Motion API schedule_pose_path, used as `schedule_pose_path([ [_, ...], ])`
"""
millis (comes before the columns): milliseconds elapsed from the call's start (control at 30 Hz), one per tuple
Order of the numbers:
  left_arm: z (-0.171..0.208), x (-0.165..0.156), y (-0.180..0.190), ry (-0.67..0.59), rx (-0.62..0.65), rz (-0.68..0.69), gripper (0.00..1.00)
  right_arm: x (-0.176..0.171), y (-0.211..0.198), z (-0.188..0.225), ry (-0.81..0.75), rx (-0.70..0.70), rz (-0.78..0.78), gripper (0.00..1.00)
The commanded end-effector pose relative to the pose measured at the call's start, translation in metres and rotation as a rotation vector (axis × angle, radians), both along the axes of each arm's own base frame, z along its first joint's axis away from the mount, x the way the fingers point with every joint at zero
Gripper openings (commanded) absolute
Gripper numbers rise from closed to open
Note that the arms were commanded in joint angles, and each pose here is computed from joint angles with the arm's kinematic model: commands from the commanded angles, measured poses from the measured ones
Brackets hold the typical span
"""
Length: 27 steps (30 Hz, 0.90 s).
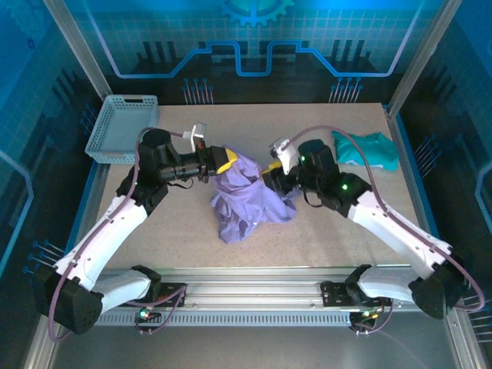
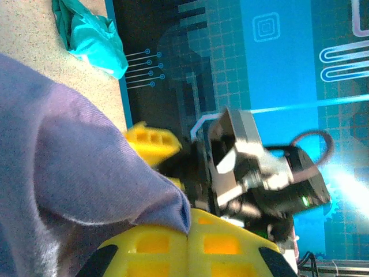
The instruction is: Fold the inside-out t-shirt
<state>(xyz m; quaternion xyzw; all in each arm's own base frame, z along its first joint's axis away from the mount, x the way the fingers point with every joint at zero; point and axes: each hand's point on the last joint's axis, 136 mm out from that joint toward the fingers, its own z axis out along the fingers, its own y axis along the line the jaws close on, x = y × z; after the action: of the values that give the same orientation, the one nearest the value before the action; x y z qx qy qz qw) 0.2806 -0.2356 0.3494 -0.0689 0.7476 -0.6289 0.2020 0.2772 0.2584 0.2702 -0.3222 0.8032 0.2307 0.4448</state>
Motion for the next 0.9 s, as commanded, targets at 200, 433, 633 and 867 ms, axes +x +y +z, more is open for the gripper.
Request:
schedule_pose_path([
  [200,0.017,-0.002,0.002,-0.059,-0.008,-0.008,0.00,-0.031,0.026,0.032,-0.288,-0.023,0.140,0.35],
  [433,0.016,-0.004,0.003,-0.061,-0.006,-0.006,0.00,-0.010,0.048,0.032,-0.302,-0.070,0.140,0.45],
  [633,0.000,0.007,0.013,-0.043,0.057,0.061,0.00,-0.021,0.046,0.047,-0.221,0.076,0.237,0.06],
  [867,-0.025,0.042,0.033,-0.004,0.098,0.156,0.00,-0.053,0.043,0.063,0.003,0.350,0.491,0.05],
])
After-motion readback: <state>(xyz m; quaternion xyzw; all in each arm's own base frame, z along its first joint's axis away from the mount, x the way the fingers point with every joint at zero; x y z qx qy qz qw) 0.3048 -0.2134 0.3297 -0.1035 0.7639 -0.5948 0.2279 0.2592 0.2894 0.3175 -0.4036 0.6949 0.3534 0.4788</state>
